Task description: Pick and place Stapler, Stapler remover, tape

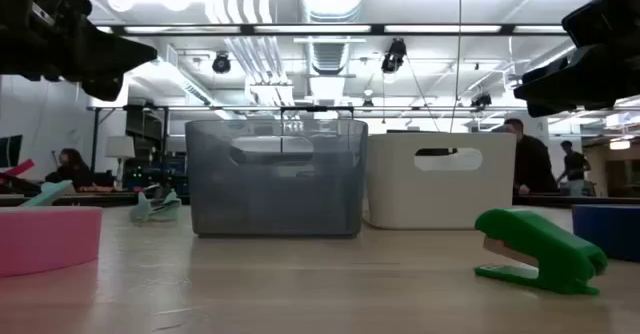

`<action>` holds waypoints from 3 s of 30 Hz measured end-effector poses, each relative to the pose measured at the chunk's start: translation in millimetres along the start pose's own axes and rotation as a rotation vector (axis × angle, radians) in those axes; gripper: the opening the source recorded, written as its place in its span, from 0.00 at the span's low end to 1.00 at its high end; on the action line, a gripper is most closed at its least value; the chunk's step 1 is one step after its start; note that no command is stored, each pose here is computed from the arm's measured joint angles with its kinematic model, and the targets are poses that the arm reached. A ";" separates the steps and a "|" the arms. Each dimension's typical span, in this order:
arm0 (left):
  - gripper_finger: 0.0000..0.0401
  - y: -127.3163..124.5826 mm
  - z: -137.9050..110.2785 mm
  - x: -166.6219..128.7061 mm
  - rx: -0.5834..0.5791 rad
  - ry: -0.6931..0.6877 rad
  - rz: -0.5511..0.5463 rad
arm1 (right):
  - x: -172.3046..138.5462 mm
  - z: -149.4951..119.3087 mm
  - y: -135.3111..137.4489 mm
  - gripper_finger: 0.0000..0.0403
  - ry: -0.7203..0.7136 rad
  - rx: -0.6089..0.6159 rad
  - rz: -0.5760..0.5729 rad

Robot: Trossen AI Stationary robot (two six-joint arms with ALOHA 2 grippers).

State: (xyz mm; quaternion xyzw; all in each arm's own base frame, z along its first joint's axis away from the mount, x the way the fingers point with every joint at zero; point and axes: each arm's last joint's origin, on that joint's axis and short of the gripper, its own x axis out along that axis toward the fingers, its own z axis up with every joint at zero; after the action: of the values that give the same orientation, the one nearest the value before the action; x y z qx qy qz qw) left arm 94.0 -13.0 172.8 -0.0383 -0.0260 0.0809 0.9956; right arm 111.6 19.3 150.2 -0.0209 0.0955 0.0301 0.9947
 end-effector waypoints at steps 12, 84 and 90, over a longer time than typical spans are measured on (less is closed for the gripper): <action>0.06 0.0 0.0 0.0 0.000 0.000 0.000 | 0.0 -0.1 0.0 0.02 0.000 0.008 0.000; 0.06 0.0 0.0 0.0 0.000 0.000 0.000 | 0.0 2.4 0.1 0.02 -0.024 0.219 0.003; 0.06 0.0 0.0 0.0 0.000 0.000 0.000 | 0.1 3.9 0.3 0.02 -0.036 0.355 0.013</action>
State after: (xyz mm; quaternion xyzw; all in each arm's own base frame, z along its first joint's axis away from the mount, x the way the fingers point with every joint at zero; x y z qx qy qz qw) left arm 94.0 -13.0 172.8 -0.0382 -0.0261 0.0807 0.9957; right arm 112.4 19.8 153.9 0.1561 0.0815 0.0197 0.9842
